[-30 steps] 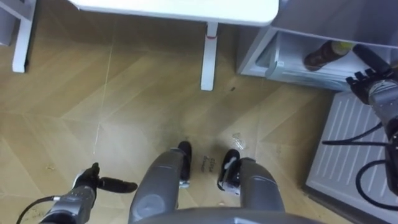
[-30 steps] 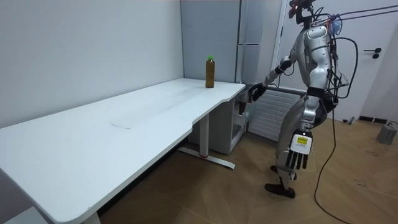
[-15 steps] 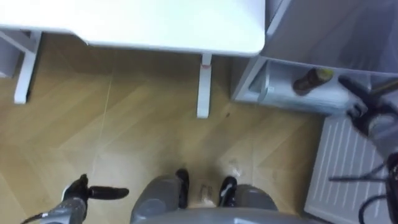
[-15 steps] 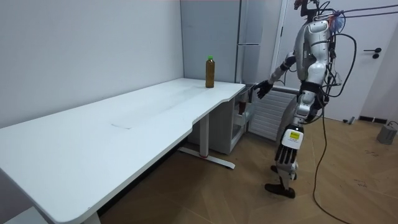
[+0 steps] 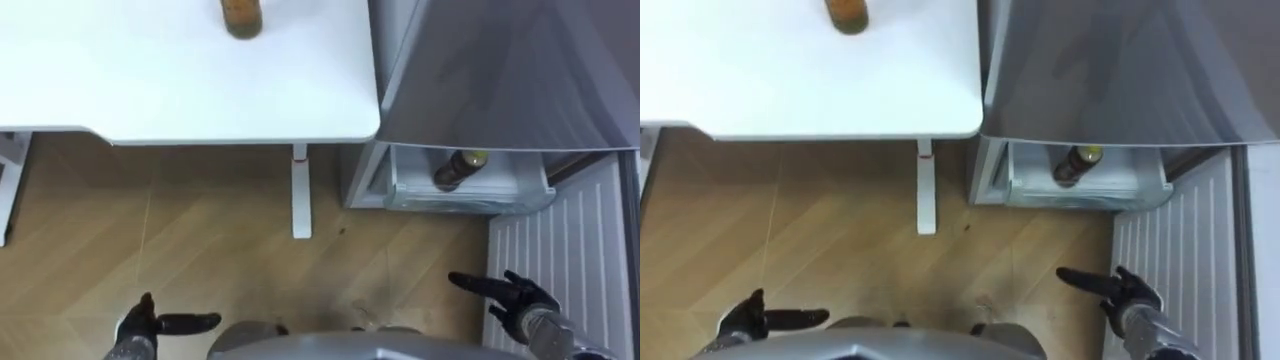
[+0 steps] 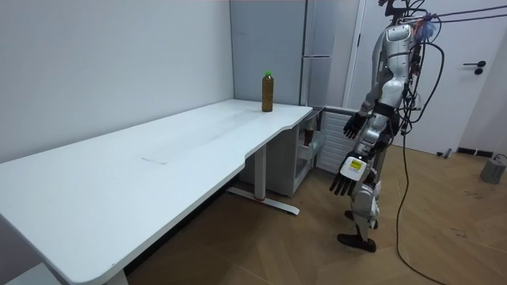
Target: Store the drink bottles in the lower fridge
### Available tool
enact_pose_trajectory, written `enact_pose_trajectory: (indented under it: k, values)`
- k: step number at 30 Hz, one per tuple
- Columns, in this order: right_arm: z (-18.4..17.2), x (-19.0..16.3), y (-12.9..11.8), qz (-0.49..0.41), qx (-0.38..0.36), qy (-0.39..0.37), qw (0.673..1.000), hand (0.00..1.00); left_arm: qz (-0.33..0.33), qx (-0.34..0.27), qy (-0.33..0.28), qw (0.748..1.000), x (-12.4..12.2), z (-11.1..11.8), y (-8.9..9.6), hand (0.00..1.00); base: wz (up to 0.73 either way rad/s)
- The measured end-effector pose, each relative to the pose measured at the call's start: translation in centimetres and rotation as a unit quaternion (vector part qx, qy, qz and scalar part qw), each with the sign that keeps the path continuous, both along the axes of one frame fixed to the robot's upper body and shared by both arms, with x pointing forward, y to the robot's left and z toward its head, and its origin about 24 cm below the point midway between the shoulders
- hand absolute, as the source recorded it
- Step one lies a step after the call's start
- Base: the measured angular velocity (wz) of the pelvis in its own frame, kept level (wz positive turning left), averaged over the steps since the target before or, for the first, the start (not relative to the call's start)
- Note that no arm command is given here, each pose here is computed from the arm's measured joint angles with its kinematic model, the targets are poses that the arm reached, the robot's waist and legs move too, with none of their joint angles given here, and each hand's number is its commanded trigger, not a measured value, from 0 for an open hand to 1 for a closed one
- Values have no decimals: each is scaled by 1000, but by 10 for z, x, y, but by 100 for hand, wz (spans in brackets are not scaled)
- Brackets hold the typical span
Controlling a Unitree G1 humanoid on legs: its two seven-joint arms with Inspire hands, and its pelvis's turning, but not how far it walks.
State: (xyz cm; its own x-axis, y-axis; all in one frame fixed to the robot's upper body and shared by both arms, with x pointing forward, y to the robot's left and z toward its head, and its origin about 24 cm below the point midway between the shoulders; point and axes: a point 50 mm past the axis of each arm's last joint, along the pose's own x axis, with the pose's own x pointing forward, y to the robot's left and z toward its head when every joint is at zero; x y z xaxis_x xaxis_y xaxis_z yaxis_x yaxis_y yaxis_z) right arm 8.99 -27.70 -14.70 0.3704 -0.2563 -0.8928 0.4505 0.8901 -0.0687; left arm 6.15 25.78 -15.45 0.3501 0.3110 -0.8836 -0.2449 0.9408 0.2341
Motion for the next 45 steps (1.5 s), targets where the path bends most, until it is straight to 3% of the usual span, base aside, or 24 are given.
enact_pose_trajectory:
  k: [3, 11, 18, 33, 41, 45]
  values:
    - [-4, -13, 4, 22, -7, 19, 1000, 0, 14, -6, -1, 1000, -5, -2, -4, 0, 1]
    - [-17, -55, 23, 11, 10, 78, 997, 0, 98, 2, 30, 995, -48, -3, 5, 0, 1]
    - [-20, -70, 29, 52, -5, 124, 991, 0, 124, -2, 46, 991, -58, -6, -2, 0, 0]
    - [-21, -74, 29, 78, -10, 141, 987, 0, 148, 9, 46, 988, -54, -6, -1, 0, 1]
    - [-21, -75, 28, 67, -17, 140, 988, 0, 312, 2, -23, 950, -38, 1, 14, 0, 1]
    - [-20, -74, 27, 66, -25, 141, 988, 0, 351, 23, -69, 933, -27, 11, 24, 0, 0]
